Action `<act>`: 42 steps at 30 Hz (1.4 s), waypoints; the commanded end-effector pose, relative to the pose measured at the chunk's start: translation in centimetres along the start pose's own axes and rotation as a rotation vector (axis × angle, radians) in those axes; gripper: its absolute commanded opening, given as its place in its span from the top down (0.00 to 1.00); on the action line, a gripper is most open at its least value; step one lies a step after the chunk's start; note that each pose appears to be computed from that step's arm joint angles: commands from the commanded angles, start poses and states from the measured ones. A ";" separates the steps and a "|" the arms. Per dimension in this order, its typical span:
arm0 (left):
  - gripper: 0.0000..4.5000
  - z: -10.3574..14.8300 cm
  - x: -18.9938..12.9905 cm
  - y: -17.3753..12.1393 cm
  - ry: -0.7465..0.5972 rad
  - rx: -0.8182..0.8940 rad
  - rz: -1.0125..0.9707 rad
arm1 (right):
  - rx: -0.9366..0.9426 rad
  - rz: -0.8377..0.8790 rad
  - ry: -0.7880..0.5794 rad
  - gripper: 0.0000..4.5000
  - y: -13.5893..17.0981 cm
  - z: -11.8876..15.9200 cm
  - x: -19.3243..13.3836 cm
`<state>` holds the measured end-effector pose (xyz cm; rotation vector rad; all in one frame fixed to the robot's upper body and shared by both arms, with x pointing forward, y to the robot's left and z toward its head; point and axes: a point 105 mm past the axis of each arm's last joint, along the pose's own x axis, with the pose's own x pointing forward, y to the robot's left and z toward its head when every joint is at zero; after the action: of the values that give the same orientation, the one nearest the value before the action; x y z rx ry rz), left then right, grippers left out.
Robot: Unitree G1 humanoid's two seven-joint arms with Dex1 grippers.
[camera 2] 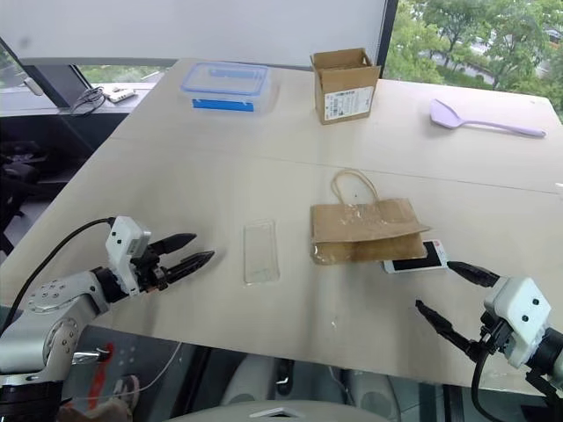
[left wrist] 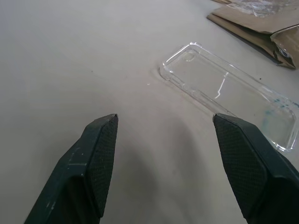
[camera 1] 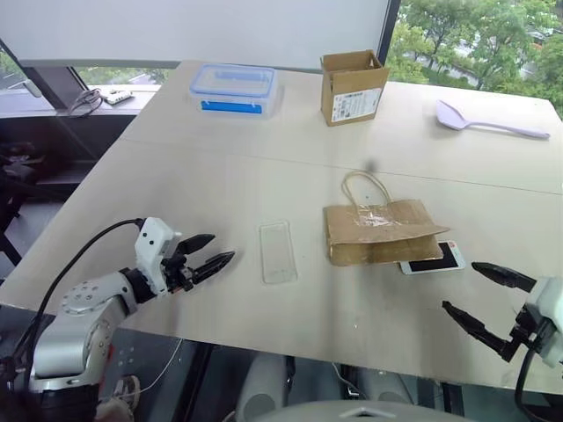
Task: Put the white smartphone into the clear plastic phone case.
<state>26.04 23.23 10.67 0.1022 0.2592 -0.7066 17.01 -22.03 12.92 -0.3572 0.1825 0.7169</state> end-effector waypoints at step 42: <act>0.00 6.8 3.5 -6.9 -0.216 0.109 -0.427 | -0.604 -0.377 0.052 0.99 -11.5 7.9 8.1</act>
<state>25.49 14.88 15.57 0.0533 0.0618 -1.1385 30.85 -20.48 19.00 -0.9134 -0.0311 0.4728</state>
